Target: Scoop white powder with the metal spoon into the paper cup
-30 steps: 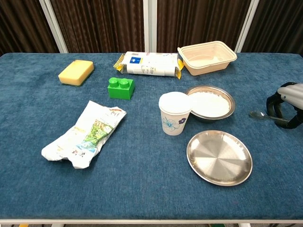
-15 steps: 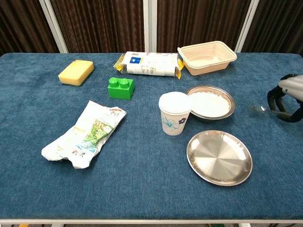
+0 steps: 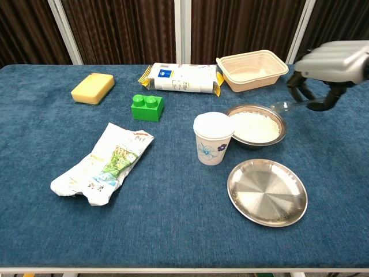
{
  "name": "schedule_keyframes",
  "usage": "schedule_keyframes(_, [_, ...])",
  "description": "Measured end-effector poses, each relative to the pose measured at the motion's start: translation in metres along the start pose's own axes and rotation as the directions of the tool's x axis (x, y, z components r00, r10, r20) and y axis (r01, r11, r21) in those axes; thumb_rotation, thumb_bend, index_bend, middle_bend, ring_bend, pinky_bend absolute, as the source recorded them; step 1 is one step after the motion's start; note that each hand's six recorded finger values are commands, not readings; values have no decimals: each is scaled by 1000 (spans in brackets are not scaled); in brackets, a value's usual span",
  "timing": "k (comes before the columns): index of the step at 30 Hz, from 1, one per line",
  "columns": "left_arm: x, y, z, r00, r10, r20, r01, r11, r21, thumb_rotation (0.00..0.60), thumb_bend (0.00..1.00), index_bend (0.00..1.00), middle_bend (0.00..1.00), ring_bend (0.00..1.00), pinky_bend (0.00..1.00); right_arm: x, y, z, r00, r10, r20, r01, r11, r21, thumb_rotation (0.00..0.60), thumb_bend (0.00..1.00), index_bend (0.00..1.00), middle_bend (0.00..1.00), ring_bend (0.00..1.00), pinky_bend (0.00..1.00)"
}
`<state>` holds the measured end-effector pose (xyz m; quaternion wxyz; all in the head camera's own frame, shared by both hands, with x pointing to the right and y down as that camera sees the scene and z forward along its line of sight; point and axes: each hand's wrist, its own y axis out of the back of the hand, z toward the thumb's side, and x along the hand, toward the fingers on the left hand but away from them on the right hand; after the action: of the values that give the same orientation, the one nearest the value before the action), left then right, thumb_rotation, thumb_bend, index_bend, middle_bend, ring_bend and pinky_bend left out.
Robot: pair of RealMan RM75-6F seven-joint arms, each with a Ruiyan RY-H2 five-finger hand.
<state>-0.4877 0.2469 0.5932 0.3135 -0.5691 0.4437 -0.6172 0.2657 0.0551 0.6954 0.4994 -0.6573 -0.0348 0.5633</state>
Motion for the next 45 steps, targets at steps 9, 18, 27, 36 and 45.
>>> schedule_keyframes(9, [-1, -2, -2, 1000, -1, -2, 1, 1000, -8, 600, 165, 233, 137, 71, 48, -30, 10, 32, 996, 73, -42, -65, 981, 182, 600, 365, 601, 592, 229, 69])
schedule_keyframes(18, [-2, -5, -4, 1000, -3, -7, 3, 1000, -19, 600, 164, 233, 137, 71, 48, -47, 11, 53, 993, 117, -11, -109, 948, 300, 600, 366, 604, 592, 229, 66])
schedule_keyframes(27, [-4, -7, -6, 1000, -7, -15, 6, 1000, -27, 600, 164, 233, 137, 71, 48, -58, 17, 74, 994, 103, -21, -88, 924, 371, 600, 365, 604, 592, 229, 56])
schedule_keyframes(36, [-5, -7, -8, 1000, -5, -16, 5, 1000, -29, 600, 164, 233, 137, 71, 47, -56, 19, 79, 997, 69, -34, -54, 945, 322, 600, 365, 606, 592, 230, 53])
schedule_keyframes(45, [-4, -6, -5, 1000, 0, -6, 0, 1000, -26, 600, 164, 233, 137, 71, 47, -44, 4, 66, 999, 30, -25, -27, 991, 129, 600, 365, 609, 592, 235, 53])
